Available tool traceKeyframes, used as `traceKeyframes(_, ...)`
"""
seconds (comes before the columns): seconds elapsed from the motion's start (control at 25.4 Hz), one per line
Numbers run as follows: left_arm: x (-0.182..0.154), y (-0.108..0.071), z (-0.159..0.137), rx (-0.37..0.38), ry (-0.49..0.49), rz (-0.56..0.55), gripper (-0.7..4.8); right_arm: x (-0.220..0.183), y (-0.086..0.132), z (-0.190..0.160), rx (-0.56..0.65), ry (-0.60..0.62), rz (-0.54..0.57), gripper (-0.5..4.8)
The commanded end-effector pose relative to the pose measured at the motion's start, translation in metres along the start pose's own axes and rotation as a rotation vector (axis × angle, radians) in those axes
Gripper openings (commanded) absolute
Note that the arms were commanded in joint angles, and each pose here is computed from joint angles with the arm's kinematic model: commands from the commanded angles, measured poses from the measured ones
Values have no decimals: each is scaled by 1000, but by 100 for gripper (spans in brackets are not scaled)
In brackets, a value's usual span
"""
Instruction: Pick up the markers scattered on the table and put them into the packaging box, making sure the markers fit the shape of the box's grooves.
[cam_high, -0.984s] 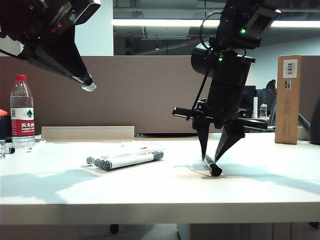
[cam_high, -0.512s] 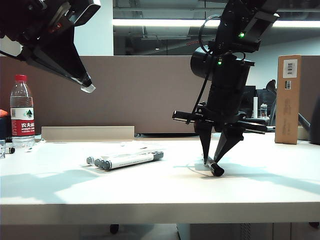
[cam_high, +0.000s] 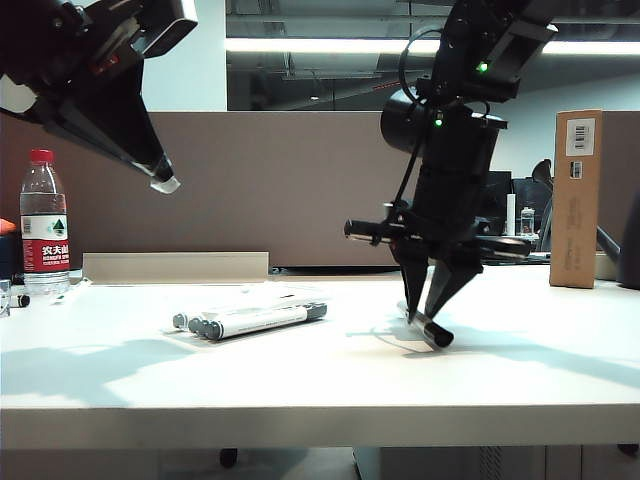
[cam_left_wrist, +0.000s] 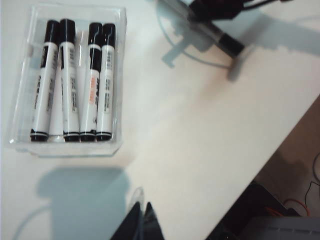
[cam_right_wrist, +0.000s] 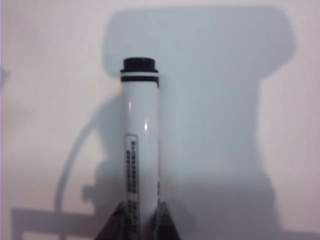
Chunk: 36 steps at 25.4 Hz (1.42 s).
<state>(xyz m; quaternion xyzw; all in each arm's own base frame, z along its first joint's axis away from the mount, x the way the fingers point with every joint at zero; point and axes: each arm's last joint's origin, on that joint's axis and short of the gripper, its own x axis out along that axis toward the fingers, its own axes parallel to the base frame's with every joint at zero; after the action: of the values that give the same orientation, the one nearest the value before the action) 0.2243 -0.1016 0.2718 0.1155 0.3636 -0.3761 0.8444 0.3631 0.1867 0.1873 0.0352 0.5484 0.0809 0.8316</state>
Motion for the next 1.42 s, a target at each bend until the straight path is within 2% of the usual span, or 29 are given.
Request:
traceKeyframes(0.04,-1,-1,-1,1,9,-5,-6,-22,9,22,-114,-105,38,-5)
traceKeyframes(0.12,-1,-1,-1,-1,10,-19,-6,-34,15,34,-160,-154,68,-5)
traceKeyframes(0.2,-1,-2,-1,-1,10,-24,-6,-54,23,51,-302,-227,128,-5)
traceKeyframes(0.24,-1,-2,-1,-1,10,-28,-6,-63,27,57,-397,-259,158,-5)
traceKeyframes(0.31,-1,-2,-1,-3,10,-43,-6,-80,36,66,-694,-333,245,-5)
traceKeyframes(0.39,-1,-2,-2,-4,16,-44,-6,-84,38,68,-795,-361,249,-5)
traceKeyframes(0.63,-2,-4,-8,-27,74,-51,-6,-59,43,67,-1216,-383,210,-5)
traceKeyframes(0.79,-5,-4,-8,-22,70,-48,-6,-38,54,64,-1480,-454,288,-5)
traceKeyframes(0.87,-10,-3,-8,-4,67,-5,-6,-28,61,62,-1540,-466,294,-5)
traceKeyframes(0.98,-19,1,-9,-15,39,28,-6,-19,66,57,-1603,-458,304,-5)
traceKeyframes(1.18,-38,17,-12,-68,-16,114,-6,-3,76,51,-1638,-462,363,-5)
traceKeyframes(1.42,-39,19,-13,-78,-17,121,-6,-3,88,42,-1657,-466,445,-5)
